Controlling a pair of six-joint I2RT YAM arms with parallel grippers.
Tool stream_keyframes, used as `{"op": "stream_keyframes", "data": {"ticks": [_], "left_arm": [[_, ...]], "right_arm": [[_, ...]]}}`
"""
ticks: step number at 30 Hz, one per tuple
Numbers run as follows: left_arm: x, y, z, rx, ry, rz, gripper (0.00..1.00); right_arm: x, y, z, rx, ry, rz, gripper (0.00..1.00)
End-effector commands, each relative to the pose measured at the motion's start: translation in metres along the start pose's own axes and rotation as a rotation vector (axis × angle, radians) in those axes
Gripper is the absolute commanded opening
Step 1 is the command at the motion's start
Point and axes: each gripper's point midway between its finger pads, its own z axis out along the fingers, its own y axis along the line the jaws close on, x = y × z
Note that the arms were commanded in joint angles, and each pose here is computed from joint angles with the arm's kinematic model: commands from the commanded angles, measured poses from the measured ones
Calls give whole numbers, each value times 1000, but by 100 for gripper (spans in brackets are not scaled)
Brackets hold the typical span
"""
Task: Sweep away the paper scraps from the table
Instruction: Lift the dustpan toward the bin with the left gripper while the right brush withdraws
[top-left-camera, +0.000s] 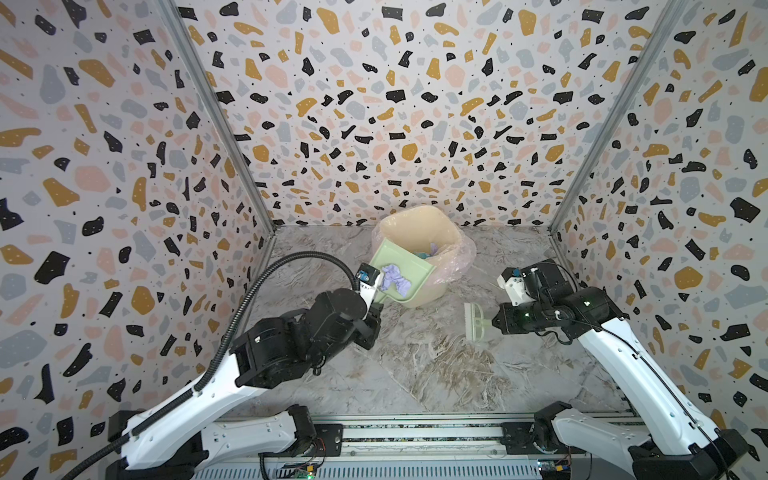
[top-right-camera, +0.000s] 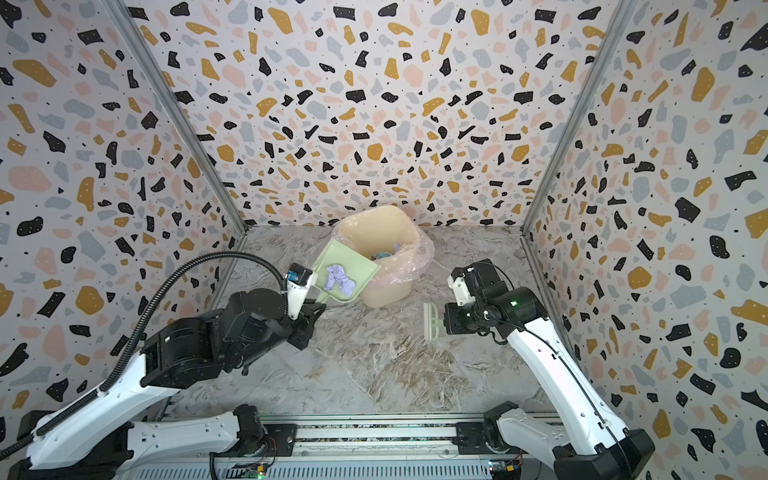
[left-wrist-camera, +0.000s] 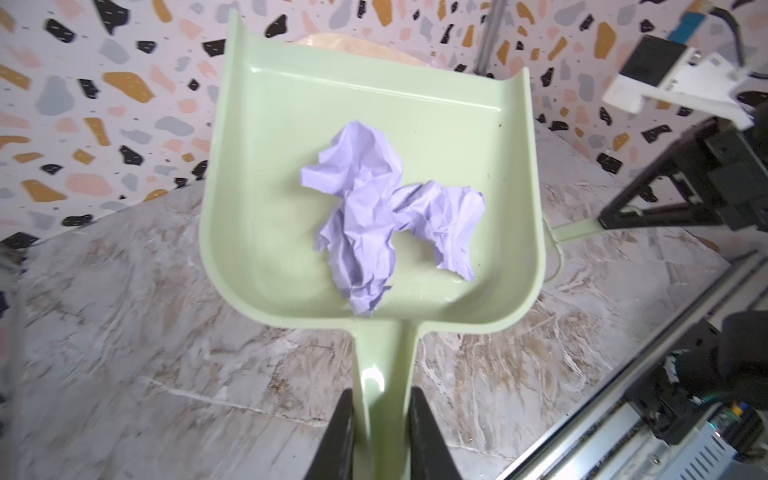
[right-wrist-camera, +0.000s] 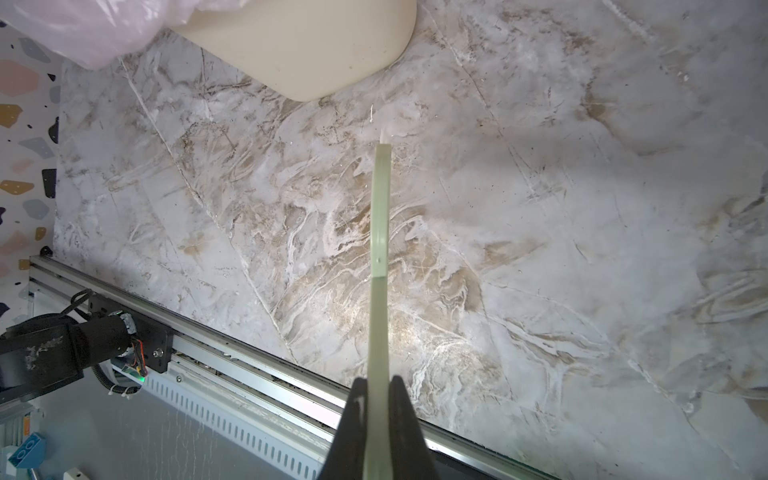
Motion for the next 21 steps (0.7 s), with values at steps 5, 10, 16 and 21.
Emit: {"op": "stream_keyframes", "data": {"ticks": [5,10,16,21], "left_arm": [[-17,57,8,-153,65,82,0],[-37,75,26,-183,88,119,0],[-55,78,56,-216,175,230,0],[-68,86,72,-274,217,314,0]], "right_arm": [[0,1,-10,-20,-38,-5,0],[-4,0,-14,-25,-55,-3,0],[0,-4,-15,-24,-57,-2,0],[5,-5,-12,-39,-53,7,0]]}}
